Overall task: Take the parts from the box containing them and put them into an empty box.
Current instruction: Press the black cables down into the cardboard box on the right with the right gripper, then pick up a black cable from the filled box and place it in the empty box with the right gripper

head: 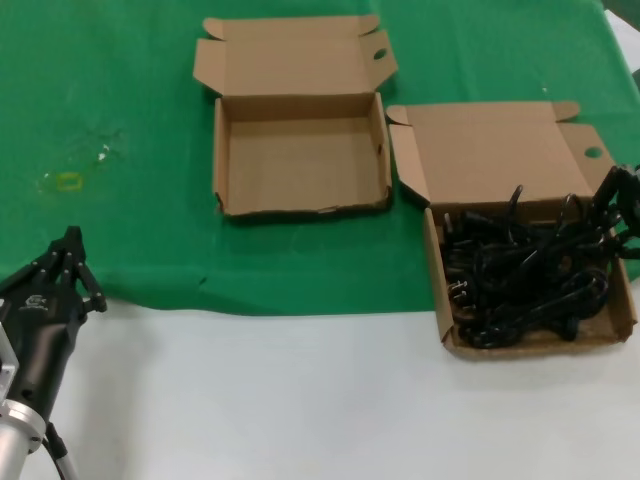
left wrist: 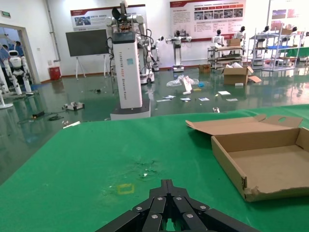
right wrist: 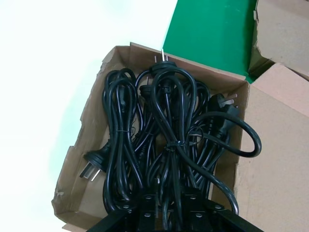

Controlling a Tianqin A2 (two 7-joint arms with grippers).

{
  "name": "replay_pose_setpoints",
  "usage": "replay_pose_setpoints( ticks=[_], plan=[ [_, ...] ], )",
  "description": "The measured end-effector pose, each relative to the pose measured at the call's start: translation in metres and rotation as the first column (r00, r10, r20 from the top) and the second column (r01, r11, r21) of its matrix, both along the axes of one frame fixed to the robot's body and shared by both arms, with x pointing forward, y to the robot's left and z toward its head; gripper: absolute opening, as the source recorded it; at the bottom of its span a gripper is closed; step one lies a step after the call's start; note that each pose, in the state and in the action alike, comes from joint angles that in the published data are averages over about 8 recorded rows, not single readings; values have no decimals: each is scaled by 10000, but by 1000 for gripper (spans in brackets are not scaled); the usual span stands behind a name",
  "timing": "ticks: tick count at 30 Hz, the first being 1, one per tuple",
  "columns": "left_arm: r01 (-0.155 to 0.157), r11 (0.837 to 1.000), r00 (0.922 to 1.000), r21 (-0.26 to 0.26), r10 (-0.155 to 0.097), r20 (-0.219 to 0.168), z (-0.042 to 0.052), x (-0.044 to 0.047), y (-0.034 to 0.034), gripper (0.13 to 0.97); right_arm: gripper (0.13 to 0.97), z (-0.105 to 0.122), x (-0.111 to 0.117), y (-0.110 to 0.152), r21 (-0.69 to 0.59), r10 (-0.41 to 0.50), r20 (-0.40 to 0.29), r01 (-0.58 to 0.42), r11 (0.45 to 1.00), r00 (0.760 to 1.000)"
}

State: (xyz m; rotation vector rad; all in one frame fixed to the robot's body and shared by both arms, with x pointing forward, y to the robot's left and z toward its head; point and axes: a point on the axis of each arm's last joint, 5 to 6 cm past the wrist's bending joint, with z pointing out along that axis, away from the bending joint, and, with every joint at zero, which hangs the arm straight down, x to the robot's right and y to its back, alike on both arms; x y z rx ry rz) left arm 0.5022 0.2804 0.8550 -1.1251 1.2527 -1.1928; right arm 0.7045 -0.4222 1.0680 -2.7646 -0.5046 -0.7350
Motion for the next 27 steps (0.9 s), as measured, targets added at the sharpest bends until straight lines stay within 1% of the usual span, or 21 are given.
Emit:
replay_pose_setpoints(
  ticks=[1, 9, 20, 27],
  plan=[
    [0, 10000, 10000, 0, 0, 0, 0, 0, 0, 144, 302, 3, -9, 1, 7, -12, -2, 12, 10000, 10000],
    [0, 10000, 10000, 0, 0, 0, 0, 0, 0, 144, 202, 60, -86, 25, 82, -99, 35, 98, 9999, 9999],
    [0, 10000, 10000, 0, 0, 0, 0, 0, 0, 144, 178, 307, -220, 78, 557, -411, 107, 405, 9976, 9991],
    [0, 10000, 10000, 0, 0, 0, 0, 0, 0, 144, 178, 470, -250, 138, 1336, -649, 74, 633, 9890, 9979]
  ],
)
